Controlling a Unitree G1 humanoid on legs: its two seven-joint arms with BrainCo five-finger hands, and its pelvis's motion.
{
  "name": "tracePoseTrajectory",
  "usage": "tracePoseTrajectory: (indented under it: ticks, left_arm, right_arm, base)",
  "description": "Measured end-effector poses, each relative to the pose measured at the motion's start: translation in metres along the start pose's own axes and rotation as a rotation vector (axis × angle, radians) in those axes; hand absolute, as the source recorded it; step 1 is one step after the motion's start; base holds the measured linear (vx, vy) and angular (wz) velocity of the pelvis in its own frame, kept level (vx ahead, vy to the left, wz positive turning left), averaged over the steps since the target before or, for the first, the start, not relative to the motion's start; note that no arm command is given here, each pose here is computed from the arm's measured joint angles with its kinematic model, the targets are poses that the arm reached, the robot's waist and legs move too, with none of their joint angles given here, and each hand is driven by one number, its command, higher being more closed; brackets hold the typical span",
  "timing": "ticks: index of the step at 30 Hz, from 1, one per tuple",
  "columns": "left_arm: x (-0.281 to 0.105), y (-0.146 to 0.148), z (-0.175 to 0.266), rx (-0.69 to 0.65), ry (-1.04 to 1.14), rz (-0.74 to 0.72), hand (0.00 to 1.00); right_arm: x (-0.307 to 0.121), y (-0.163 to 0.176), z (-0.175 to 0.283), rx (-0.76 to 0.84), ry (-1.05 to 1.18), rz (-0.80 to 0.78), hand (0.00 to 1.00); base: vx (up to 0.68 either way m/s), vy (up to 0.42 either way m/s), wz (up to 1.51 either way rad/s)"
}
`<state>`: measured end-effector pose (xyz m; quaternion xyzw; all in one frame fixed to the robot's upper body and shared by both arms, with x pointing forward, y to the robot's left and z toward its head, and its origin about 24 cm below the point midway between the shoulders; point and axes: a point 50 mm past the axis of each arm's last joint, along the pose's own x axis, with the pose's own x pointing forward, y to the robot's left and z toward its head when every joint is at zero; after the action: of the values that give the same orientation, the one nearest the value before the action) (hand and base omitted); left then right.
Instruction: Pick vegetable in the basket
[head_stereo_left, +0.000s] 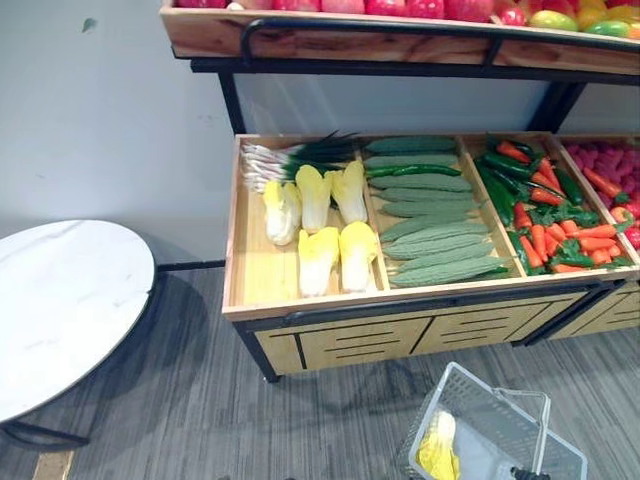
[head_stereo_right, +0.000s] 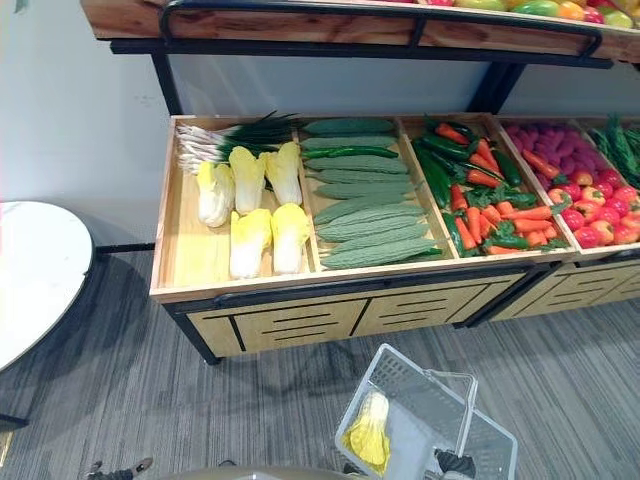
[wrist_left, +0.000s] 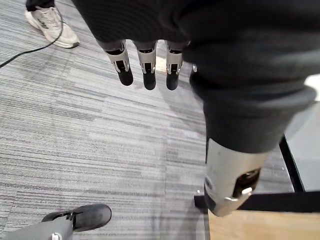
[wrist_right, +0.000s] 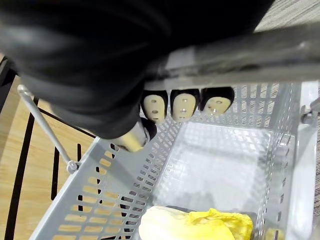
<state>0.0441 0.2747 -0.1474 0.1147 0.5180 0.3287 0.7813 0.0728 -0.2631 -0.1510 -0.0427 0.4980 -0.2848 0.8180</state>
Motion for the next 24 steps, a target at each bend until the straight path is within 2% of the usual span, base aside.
tracePoseTrajectory:
  ticks: [9,13,17,24]
  left_arm:
    - [-0.005,-0.03,0.018,0.128,-0.09,-0.142,0.0]
    - [-0.01,-0.044,0.028,0.129,-0.144,-0.183,0.0]
    - [-0.007,-0.038,0.033,0.16,-0.186,-0.192,0.0]
    - [-0.008,-0.039,0.03,0.163,-0.175,-0.204,0.0]
  right_arm:
    - [0.001,0.003,0.007,0.09,-0.015,-0.008,1.0]
    - [0.001,0.016,0.029,0.092,-0.102,0.025,1.0]
    - [0.001,0.021,0.029,0.037,-0.104,0.054,1.0]
    - [0.001,0.035,0.034,0.023,-0.093,0.093,1.0]
  base:
    - [-0.02,0.083,-0.41]
    - [-0.19,0.289,-1.38]
    - [-0.13,0.186,-1.49]
    - [-0.15,-0.12,-1.45]
